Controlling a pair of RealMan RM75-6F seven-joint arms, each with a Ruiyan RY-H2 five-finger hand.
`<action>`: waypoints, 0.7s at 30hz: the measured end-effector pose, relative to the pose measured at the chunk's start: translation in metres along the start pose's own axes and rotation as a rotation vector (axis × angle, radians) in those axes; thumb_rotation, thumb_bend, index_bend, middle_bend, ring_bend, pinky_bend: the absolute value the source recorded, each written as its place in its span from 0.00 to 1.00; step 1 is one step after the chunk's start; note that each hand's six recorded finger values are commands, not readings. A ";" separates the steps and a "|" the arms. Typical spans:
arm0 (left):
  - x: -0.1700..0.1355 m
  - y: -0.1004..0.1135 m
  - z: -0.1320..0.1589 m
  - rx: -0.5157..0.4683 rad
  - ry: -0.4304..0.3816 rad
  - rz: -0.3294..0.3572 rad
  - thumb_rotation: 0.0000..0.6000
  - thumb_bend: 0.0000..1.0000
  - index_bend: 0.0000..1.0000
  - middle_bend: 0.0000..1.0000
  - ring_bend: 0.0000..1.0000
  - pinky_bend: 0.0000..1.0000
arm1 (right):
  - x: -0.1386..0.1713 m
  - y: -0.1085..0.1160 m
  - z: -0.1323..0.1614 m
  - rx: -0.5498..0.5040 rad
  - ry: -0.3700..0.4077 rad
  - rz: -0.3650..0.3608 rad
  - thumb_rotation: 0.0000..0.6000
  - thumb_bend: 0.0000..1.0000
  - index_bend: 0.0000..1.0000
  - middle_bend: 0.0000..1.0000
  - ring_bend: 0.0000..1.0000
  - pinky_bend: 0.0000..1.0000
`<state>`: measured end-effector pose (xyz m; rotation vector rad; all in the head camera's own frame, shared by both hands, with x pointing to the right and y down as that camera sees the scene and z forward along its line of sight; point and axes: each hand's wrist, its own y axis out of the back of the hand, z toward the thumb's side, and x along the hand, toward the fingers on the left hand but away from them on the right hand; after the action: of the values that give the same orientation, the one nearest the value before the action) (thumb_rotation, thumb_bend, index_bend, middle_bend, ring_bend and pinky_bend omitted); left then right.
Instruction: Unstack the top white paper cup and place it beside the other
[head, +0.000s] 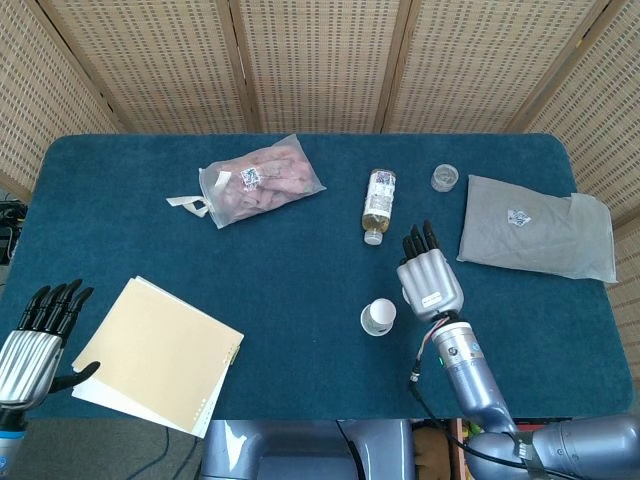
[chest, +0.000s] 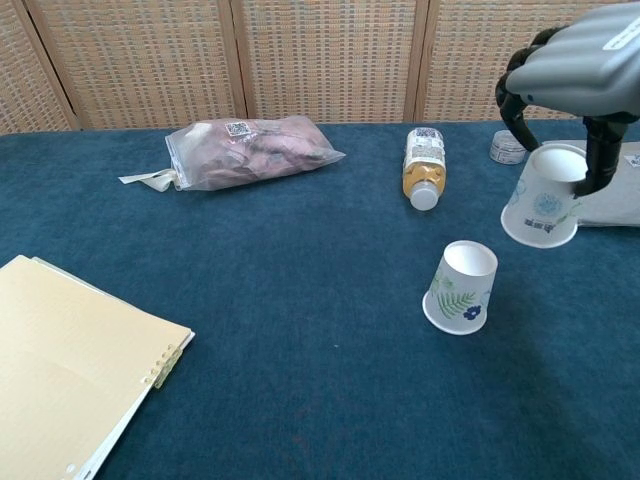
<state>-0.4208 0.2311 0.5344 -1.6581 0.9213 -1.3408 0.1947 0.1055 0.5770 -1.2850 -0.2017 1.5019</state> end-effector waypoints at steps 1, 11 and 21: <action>0.000 0.000 0.001 0.001 -0.001 -0.001 1.00 0.15 0.00 0.00 0.00 0.00 | 0.000 -0.004 -0.001 -0.008 0.001 0.008 1.00 0.21 0.50 0.16 0.00 0.00; -0.001 -0.001 0.002 0.005 -0.001 -0.007 1.00 0.15 0.00 0.00 0.00 0.00 | 0.005 -0.040 0.000 -0.065 0.036 0.066 1.00 0.21 0.50 0.16 0.00 0.00; -0.001 -0.001 0.000 0.000 0.001 -0.005 1.00 0.15 0.00 0.00 0.00 0.00 | 0.006 -0.085 0.002 -0.137 0.022 0.112 1.00 0.21 0.50 0.15 0.00 0.00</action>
<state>-0.4210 0.2323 0.5348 -1.6611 0.9179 -1.3450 0.2453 0.1450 0.6339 -1.4411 -0.2246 1.5908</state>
